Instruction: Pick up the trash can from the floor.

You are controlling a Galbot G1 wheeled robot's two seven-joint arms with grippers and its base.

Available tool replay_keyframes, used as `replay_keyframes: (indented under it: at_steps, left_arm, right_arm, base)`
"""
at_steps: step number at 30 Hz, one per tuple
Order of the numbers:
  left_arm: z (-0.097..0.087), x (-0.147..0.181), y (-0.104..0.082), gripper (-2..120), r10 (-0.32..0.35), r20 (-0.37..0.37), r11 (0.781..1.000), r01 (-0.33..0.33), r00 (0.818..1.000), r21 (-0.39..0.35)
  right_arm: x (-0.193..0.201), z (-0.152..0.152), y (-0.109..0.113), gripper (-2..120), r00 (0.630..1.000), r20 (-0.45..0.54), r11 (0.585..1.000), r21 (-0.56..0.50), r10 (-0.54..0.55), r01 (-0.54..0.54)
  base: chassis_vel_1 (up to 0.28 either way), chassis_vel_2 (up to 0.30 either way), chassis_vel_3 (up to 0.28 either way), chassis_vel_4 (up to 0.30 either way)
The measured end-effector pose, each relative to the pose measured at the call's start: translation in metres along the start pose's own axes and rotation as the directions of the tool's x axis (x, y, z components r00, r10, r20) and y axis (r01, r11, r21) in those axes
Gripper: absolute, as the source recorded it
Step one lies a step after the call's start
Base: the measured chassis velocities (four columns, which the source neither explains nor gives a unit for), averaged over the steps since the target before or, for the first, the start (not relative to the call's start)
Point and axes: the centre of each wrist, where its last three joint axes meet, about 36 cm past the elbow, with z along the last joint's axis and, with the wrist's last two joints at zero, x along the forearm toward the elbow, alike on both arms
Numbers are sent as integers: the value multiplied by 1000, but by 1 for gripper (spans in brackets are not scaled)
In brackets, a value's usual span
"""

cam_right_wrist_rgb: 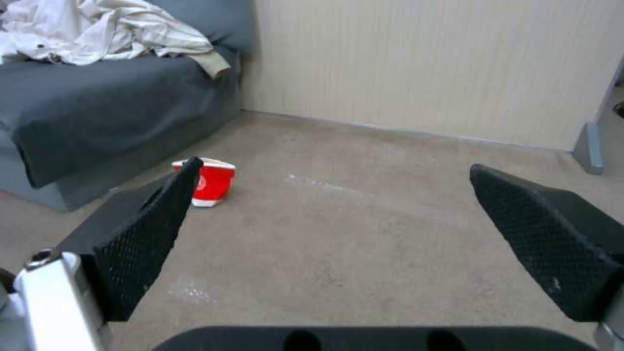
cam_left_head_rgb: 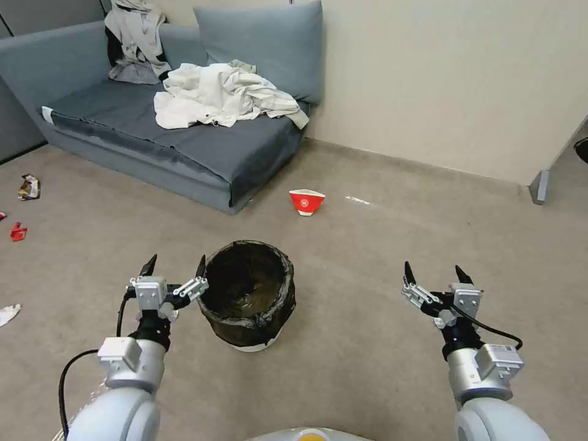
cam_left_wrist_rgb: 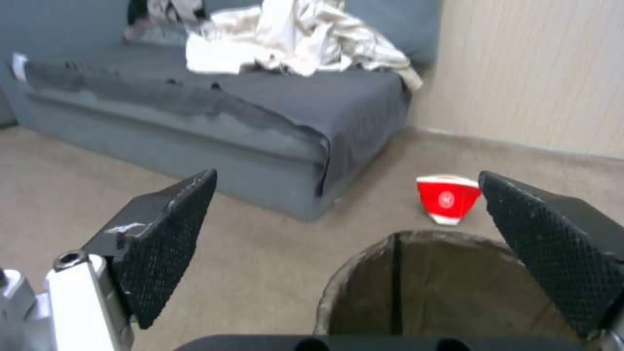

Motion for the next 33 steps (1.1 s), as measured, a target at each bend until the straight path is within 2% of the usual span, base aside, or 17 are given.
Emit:
replay_keyframes:
  at_steps: [7,9,10,14,16,17,20,23,24,25,27,28,29,32,33]
  left_arm:
    - [1,-12,8,100,1,-34,1000,0,999,14]
    - [-1,-22,14,100,-7,-78,1000,9,997,16]
    - [-1,-22,14,100,-7,-78,1000,9,997,16]
    - [-8,-47,23,100,-17,-209,1000,20,978,11]
    - [-8,-49,24,100,-15,-219,1000,18,976,13]
    - [-4,-63,28,100,-9,-260,1000,13,966,14]
    - [-2,-70,29,100,-4,-277,1000,8,961,14]
    - [1,-92,31,100,23,-325,999,-12,946,35]
    - [1,-92,31,100,23,-325,999,-12,946,35]
    - [0,-101,32,100,29,-352,999,-17,935,36]
    - [-1,-112,31,100,51,-425,998,-34,904,48]
    - [-2,-115,30,100,73,-476,997,-50,876,61]
    - [-2,-115,30,100,73,-476,997,-50,876,61]
    - [4,-122,28,100,107,-527,994,-76,843,80]
    - [4,-122,28,100,107,-527,994,-76,843,80]
  right_arm:
    - [-1,2,-1,100,1000,-4,1000,4,1,-1]
    - [-2,3,-2,100,1000,-7,1000,7,1,-1]
    - [-2,3,-2,100,1000,-7,1000,7,1,-1]
    - [-4,6,-1,100,1000,-17,1000,6,0,0]
    - [-4,6,-1,100,1000,-17,1000,6,0,0]
    - [-4,8,0,100,1000,-22,1000,5,1,-1]
    - [-4,9,0,100,1000,-24,1000,4,2,-2]
    - [-3,10,0,100,1000,-30,1000,4,8,-7]
    - [-3,10,0,100,1000,-30,1000,4,8,-7]
    - [-3,10,-1,100,999,-32,1000,6,14,-13]
    - [-3,11,-1,100,999,-30,1000,8,27,-27]
    - [-4,12,-1,100,999,-29,999,6,32,-31]
    - [-4,12,-1,100,999,-29,999,6,32,-31]
    - [-4,13,1,100,999,-26,999,6,37,-37]
    - [-4,13,1,100,999,-26,999,6,37,-37]
  base:
    - [0,0,0,0]
    - [0,0,0,0]
    - [0,0,0,0]
    - [0,0,0,0]
    - [0,0,0,0]
    - [0,0,0,0]
    - [0,0,0,0]
    - [0,0,0,0]
    - [0,0,0,0]
    - [0,0,0,0]
    - [0,0,0,0]
    - [0,0,0,0]
    - [0,0,0,0]
    - [0,0,0,0]
    - [0,0,0,0]
